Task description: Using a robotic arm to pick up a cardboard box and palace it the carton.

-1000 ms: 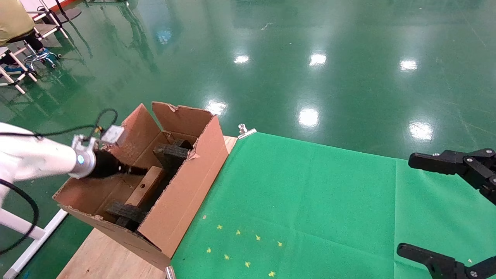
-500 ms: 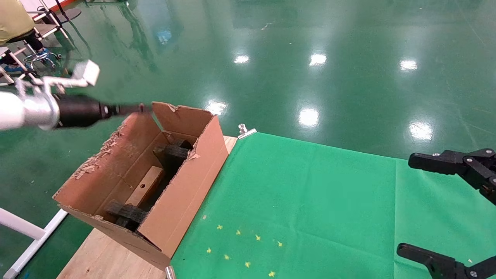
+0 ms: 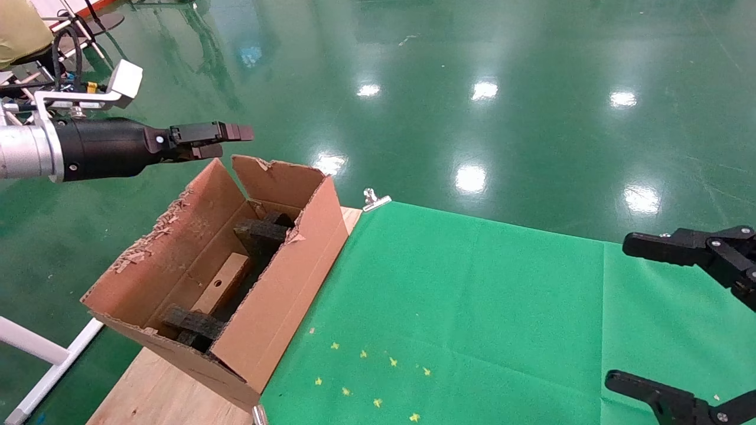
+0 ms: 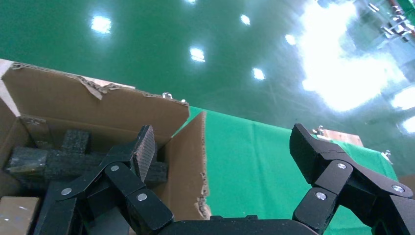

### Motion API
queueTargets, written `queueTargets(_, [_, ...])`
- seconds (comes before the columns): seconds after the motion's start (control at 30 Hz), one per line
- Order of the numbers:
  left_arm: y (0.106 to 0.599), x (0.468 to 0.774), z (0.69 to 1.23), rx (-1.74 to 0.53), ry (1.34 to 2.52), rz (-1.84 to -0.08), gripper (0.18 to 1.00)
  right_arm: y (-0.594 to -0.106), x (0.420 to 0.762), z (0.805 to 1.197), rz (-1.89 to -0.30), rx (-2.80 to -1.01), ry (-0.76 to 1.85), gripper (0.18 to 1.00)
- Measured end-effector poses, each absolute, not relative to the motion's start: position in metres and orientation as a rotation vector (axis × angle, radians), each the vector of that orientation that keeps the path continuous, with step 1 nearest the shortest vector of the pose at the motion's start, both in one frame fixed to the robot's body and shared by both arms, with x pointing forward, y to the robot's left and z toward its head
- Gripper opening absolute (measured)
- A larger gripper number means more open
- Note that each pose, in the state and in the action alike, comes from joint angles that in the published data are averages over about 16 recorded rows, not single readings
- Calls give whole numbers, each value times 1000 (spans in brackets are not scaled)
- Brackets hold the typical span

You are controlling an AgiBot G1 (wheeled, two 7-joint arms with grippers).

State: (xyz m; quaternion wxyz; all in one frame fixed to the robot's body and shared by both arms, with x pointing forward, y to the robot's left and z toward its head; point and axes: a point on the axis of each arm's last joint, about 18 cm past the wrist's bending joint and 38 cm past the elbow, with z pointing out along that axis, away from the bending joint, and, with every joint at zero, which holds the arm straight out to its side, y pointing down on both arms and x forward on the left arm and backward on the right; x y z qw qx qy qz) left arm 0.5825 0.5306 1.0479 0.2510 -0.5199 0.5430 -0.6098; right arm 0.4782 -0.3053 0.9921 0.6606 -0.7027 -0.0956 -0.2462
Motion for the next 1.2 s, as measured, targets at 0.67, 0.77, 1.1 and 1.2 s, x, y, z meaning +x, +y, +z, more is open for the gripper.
queueTargets(0.67, [470, 587, 1046, -984, 1693, -1670, 1001, -305, 478, 992, -557, -1590, -216, 1001])
queueTargets(0.77, [457, 585, 1044, -899, 1727, -1674, 1001, -305, 478, 992, -557, -1590, -216, 1001])
queueTargets(1.1, [415, 572, 1036, -613, 1824, -1694, 1001, -305, 478, 992, -557, -1590, -216, 1001])
queueTargets(1.2, [403, 566, 1032, -526, 1847, -1701, 1001, -305, 478, 992, -557, -1590, -216, 1001])
